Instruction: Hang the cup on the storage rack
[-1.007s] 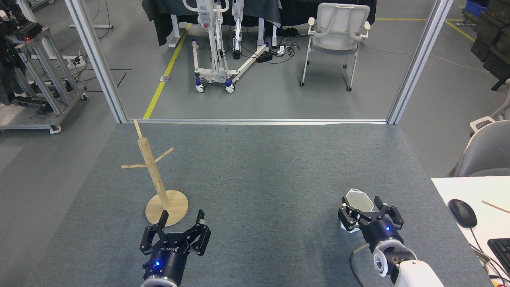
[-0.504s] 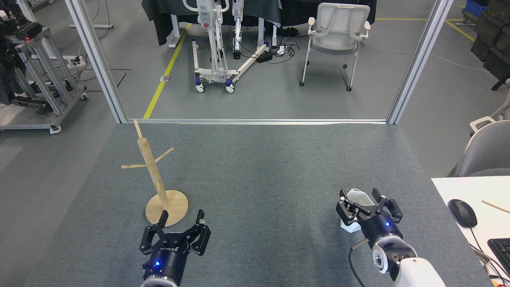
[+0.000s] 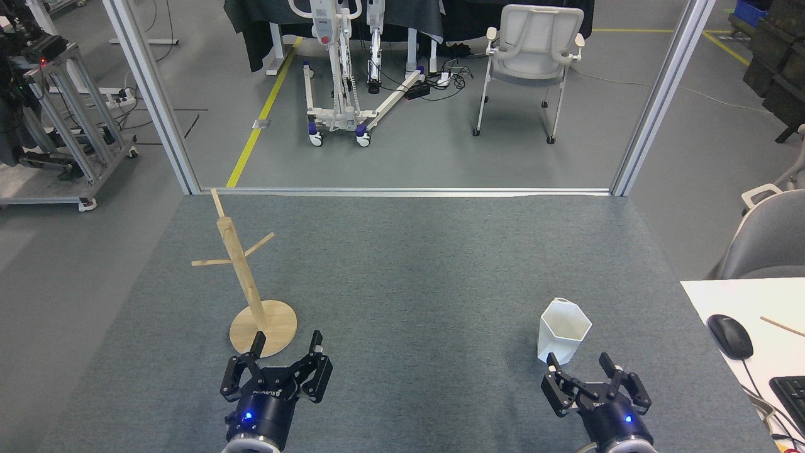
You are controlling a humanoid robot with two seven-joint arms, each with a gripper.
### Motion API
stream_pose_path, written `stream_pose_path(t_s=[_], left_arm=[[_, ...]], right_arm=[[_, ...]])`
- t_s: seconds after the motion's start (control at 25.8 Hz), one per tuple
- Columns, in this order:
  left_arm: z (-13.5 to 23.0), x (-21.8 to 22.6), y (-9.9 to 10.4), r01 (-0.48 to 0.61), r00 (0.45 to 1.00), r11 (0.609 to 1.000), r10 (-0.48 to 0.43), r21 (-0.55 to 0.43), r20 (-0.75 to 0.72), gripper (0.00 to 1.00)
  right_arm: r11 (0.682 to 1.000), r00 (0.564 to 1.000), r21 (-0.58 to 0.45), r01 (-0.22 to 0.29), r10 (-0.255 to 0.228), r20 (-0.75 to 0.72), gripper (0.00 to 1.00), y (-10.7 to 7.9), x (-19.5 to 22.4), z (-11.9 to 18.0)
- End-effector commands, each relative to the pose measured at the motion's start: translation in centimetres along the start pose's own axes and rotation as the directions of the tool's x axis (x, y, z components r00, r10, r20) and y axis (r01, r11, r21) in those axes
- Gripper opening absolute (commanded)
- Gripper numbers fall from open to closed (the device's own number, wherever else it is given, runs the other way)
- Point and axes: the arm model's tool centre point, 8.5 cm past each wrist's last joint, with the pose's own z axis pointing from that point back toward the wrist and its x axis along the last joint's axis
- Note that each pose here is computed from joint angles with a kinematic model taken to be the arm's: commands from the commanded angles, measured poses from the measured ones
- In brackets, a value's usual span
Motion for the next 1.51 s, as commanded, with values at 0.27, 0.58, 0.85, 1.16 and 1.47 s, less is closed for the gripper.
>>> stream_pose_path(t_s=[0.27, 0.58, 0.85, 1.16, 1.47], left_arm=[[0.1, 0.0, -0.1, 0.001, 1.000, 1.000, -0.001, -0.002, 0.001, 0.99], [0.1, 0.0, -0.1, 0.000, 1.000, 1.000, 0.000, -0.003, -0.001, 0.99], [0.1, 0.0, -0.1, 0.001, 1.000, 1.000, -0.001, -0.004, 0.001, 0.99], [0.1, -0.1, -0.1, 0.001, 1.000, 1.000, -0.001, -0.003, -0.001, 0.99], [0.1, 0.0, -0.1, 0.001, 1.000, 1.000, -0.001, -0.004, 0.001, 0.99]], right_arm=[[1.000, 0.999, 0.028, 0.002, -0.001, -0.045, 0.99, -0.3, -1.3, -3.0], [0.999, 0.999, 0.031, 0.013, -0.012, -0.041, 0.99, -0.6, -0.8, -4.4], [1.000, 1.000, 0.024, 0.011, -0.010, -0.017, 0.99, -1.0, 0.4, -5.0], [0.999, 1.000, 0.032, 0.025, -0.025, -0.009, 0.99, -0.9, 1.4, -5.7], [0.999, 1.000, 0.047, 0.022, -0.022, -0.011, 0.99, -1.1, 1.6, -6.9]])
